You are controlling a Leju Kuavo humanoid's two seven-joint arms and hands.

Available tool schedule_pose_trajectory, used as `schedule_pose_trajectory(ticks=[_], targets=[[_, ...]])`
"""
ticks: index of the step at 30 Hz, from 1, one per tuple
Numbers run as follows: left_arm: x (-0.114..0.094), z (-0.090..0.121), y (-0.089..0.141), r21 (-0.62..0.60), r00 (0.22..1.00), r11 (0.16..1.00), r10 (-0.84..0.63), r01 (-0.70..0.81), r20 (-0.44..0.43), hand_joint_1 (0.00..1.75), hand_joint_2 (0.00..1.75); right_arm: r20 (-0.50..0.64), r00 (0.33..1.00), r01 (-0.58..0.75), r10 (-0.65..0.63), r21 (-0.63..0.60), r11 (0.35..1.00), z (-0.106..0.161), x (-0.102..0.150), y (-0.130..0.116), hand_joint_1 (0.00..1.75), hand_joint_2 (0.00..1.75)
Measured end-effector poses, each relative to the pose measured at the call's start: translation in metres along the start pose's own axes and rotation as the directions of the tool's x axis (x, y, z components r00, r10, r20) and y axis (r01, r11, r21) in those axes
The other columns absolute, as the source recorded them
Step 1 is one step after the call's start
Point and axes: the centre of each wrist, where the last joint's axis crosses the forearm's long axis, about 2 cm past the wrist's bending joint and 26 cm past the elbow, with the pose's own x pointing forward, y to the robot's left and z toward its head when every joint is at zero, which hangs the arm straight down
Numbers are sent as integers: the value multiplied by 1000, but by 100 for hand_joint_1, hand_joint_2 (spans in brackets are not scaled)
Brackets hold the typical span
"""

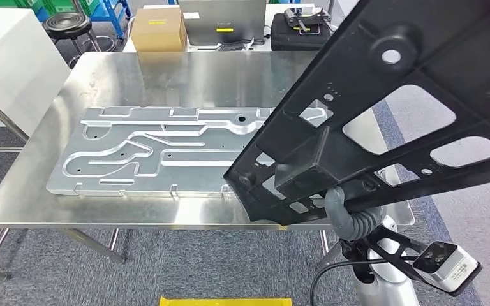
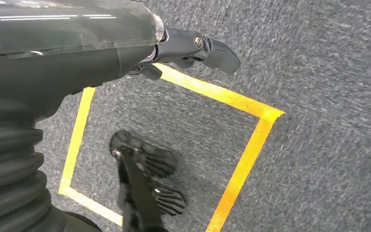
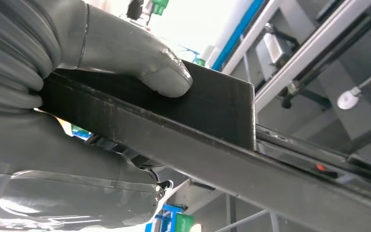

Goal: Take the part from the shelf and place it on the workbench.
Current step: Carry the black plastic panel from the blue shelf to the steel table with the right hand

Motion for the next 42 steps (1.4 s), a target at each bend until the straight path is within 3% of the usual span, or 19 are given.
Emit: schedule_pose_trajectory(ticks=[3, 6, 13, 16, 20, 22, 26, 30, 35, 42], targets=[[0, 0, 0, -9, 1000, 1000, -4, 4, 0, 0, 175, 15, 996, -90, 90, -1, 996, -17, -5, -10, 175, 175], [3, -1, -2, -28, 1000, 1000, -11, 11, 9, 0, 175, 8, 973, -230, 230, -5, 973, -52, -18, -32, 175, 175], [9, -4, -4, -48, 999, 999, -21, 22, 27, 0, 175, -67, 849, -523, 524, 36, 852, -120, -48, -66, 175, 175], [11, -4, -5, -53, 999, 998, -19, 20, 30, 0, 175, -127, 680, -709, 722, 138, 692, -138, -69, -67, 175, 175], [16, -6, -9, -65, 999, 997, -27, 29, 41, 0, 175, -79, 365, -853, 928, 371, 367, -165, -107, -54, 175, 175], [18, -7, -10, -70, 999, 997, -29, 33, 46, 0, 175, -36, 282, -849, 959, 455, 267, -169, -124, -44, 175, 175], [18, -7, -11, -73, 999, 997, -29, 32, 44, 0, 175, 8, 220, -810, 976, 559, 178, -170, -144, -30, 175, 175], [18, -7, -10, -88, 999, 996, -19, 23, 47, 0, 175, 116, 153, -687, 981, 726, 21, -163, -169, -2, 175, 175], [17, -6, -11, -124, 998, 992, -4, 12, 69, 0, 175, 234, 206, -481, 950, 870, -110, -116, -194, 42, 175, 175], [20, -7, -15, -152, 996, 988, -23, 36, 84, 0, 175, 210, 268, -312, 940, 942, -122, -57, -204, 59, 175, 175]])
